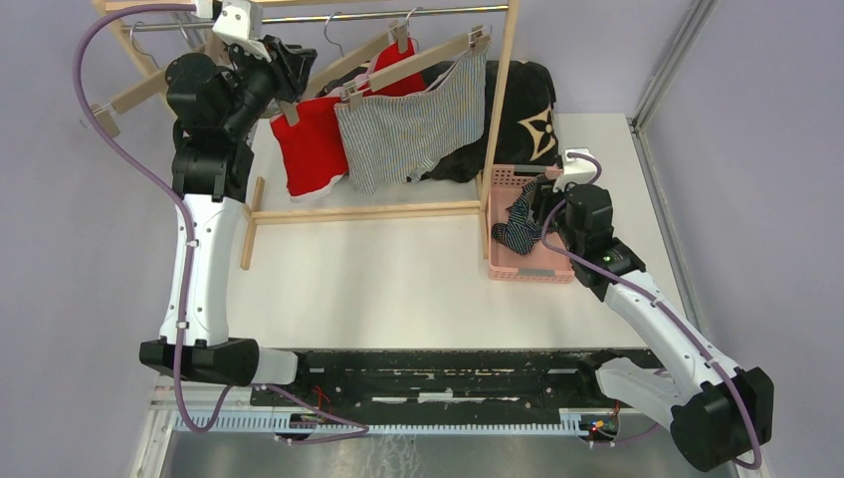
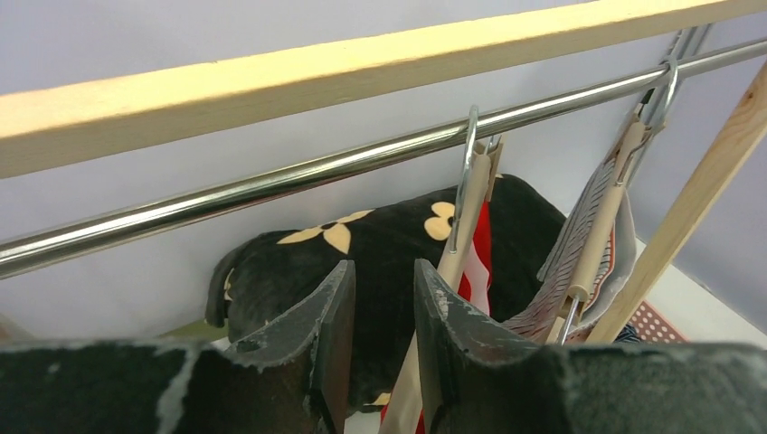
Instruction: Remove the underwear clipped to the hanger
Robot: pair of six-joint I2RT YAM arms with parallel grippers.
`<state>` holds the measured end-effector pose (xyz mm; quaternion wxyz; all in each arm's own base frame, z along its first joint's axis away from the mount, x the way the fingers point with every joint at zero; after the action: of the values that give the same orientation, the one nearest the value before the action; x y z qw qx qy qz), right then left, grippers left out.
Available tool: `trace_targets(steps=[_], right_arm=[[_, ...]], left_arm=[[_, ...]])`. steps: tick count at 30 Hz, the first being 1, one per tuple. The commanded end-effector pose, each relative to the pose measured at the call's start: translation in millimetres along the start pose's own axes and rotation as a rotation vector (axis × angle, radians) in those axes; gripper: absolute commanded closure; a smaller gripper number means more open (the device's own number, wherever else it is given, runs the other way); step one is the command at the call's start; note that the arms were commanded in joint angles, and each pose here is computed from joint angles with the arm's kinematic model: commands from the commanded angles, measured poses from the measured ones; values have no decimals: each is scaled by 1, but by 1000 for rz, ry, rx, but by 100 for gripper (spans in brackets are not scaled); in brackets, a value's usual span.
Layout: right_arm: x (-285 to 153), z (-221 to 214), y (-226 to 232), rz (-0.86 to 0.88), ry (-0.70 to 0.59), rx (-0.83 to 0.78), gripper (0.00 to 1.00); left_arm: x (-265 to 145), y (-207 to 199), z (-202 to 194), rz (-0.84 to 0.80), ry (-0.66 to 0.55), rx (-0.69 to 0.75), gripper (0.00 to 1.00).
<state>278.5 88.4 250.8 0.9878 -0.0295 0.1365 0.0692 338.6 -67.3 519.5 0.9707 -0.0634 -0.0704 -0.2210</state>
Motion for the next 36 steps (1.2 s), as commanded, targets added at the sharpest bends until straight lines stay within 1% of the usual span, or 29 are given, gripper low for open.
trace_targets(steps=[1,10,23,27,31,32,33,36], right_arm=[[1,11,3,21,-63,22,37],[0,11,5,36,-67,20,37],[-2,11,4,29,-74,17,36],[0,10,6,40,-68,15,37],[-1,10,6,39,-71,14,36],[-1,11,5,36,-73,15,36],[-1,11,5,36,-75,15,36],[-2,11,6,41,-74,16,36]], left_arm=[[-2,1,12,17,-29,68,63],[8,-4,-18,-29,63,60,64],[10,-10,-46,-47,143,72,63],[8,-15,-44,-71,118,68,63],[4,-16,-39,-59,94,69,62],[3,-16,-39,-60,96,72,64],[4,-16,-39,-60,100,74,69],[6,-14,-41,-53,111,74,87]])
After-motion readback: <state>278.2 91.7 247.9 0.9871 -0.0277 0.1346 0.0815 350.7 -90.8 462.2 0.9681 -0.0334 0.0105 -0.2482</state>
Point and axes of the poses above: each gripper's point midway between its finger pads, its own x axis out along the fingers, its own y axis along the line the jaws close on, z = x × y, the point moved 7 cm from there along -x, back along the fingers, and after that the axes turned 6 degrees about -x, right-handed, at the moved point
